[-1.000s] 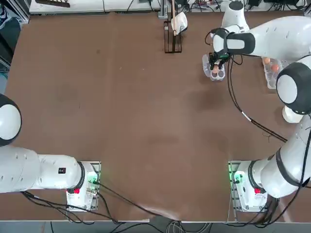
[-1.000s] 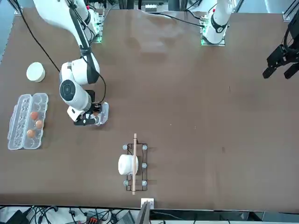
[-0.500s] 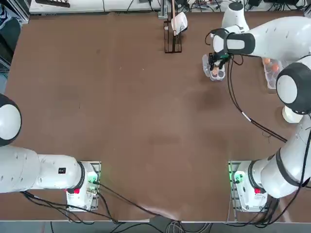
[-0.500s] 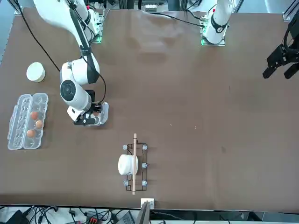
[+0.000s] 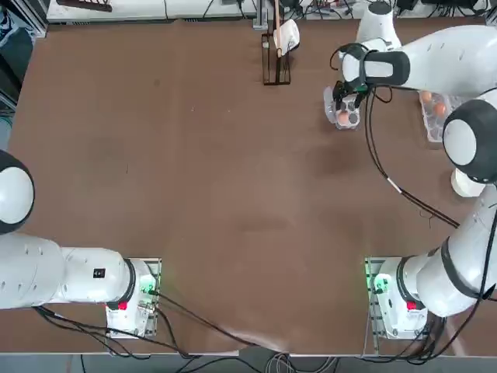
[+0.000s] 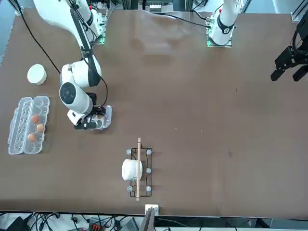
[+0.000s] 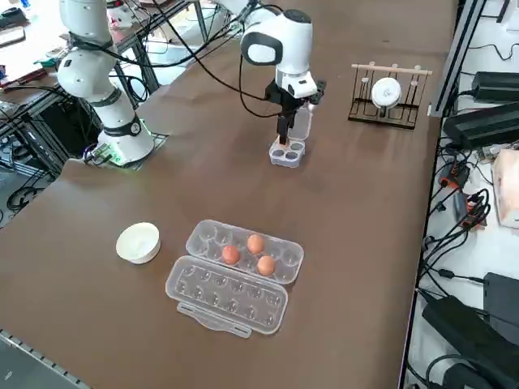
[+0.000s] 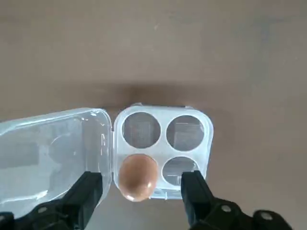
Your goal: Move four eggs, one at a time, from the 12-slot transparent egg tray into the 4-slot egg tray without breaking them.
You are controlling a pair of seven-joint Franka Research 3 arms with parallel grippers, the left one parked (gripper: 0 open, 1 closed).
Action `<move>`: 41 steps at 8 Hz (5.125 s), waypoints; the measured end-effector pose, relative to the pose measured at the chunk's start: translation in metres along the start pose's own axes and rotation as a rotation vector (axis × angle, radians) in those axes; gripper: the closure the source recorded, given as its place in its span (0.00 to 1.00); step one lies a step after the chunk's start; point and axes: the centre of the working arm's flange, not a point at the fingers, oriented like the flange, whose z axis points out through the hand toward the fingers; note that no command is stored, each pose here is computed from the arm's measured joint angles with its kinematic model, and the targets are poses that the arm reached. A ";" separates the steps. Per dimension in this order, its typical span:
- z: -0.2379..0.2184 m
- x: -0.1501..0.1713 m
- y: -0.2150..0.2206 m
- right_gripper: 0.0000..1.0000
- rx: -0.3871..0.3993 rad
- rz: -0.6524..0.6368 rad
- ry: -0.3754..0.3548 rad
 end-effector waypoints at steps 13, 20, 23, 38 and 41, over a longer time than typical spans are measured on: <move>-0.054 -0.002 0.362 0.00 -0.128 -0.967 0.013; -0.004 0.010 0.369 0.02 -0.071 -1.302 0.075; 0.018 0.022 0.385 0.03 -0.075 -1.347 0.056; 0.053 0.025 0.388 0.37 -0.047 -1.380 0.029; 0.052 0.027 0.387 0.45 -0.048 -1.381 0.033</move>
